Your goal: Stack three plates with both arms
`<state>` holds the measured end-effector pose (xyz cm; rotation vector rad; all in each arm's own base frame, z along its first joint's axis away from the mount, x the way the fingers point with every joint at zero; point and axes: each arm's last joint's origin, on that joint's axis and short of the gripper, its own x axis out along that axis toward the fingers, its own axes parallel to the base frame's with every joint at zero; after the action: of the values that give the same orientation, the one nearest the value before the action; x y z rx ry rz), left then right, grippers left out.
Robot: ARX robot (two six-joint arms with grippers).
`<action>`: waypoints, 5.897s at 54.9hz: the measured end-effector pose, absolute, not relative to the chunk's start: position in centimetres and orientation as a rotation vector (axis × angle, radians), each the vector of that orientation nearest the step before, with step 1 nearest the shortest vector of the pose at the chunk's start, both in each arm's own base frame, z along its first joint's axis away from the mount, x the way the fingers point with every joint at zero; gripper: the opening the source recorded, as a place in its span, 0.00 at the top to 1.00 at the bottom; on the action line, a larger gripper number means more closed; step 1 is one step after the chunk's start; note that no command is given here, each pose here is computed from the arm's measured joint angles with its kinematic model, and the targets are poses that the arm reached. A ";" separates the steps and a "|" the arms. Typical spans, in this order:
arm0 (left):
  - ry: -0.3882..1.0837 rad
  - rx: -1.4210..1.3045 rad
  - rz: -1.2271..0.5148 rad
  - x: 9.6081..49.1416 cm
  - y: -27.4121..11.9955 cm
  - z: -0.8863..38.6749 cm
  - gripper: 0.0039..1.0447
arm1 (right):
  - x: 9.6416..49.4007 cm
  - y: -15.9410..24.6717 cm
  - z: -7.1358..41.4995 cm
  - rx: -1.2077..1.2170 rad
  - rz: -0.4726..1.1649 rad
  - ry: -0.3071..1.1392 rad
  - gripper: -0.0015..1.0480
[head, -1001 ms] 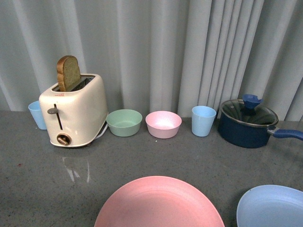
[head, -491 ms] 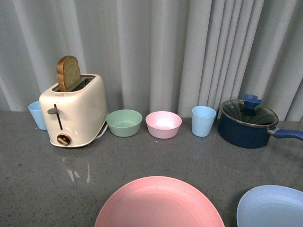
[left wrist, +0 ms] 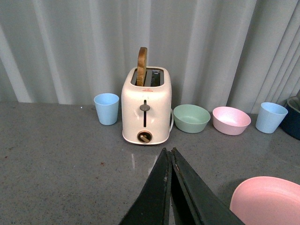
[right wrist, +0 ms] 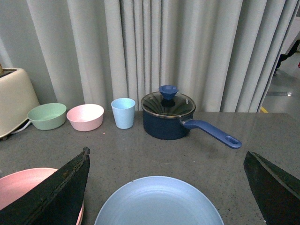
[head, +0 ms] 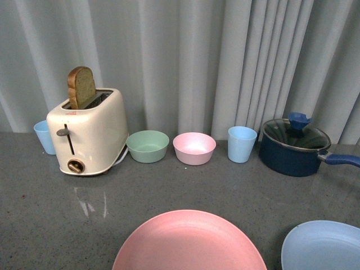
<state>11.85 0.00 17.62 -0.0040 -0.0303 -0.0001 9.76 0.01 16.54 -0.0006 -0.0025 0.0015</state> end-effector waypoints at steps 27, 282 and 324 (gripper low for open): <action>-0.031 -0.004 0.000 10.8 0.0 17.6 0.97 | 9.8 0.0 16.5 0.000 0.002 -0.002 0.07; -0.026 -0.004 0.000 9.6 0.0 17.3 0.06 | 29.0 5.4 10.3 0.171 0.454 0.864 0.97; -0.026 -0.004 0.000 9.6 0.0 17.3 0.06 | 31.4 6.7 8.6 0.149 0.467 0.912 0.97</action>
<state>9.61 0.00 17.28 -0.0036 -0.0257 -0.0004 31.37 6.72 8.56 0.1486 0.9123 0.4669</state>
